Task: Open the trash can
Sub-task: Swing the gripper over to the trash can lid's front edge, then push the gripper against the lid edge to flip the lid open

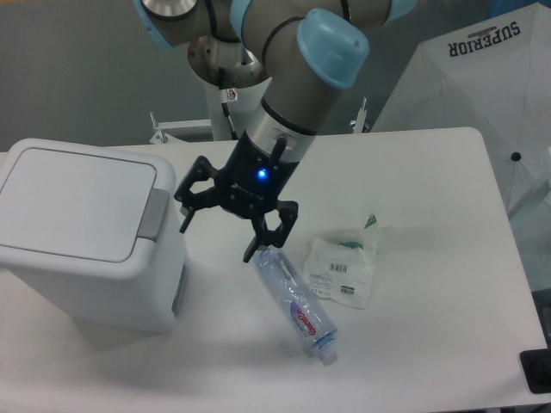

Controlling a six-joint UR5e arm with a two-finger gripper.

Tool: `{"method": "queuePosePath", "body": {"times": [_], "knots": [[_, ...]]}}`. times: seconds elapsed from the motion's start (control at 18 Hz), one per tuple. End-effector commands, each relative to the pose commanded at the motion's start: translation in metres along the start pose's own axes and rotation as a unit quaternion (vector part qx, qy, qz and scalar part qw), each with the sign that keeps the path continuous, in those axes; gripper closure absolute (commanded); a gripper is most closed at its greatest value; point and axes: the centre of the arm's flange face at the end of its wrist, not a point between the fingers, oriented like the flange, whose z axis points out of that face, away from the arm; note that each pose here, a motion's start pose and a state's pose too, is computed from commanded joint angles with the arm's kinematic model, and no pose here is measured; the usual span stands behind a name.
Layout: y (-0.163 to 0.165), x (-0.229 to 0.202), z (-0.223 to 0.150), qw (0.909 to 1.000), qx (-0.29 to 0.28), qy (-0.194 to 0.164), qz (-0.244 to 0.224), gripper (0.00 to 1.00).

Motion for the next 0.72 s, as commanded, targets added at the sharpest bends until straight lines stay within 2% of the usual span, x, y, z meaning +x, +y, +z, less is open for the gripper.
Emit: {"method": "queuePosePath", "body": {"times": [0.72], "knots": [[0.016, 0.009, 0.008, 0.9999, -0.01, 0.002, 0.002, 0.0]]}}
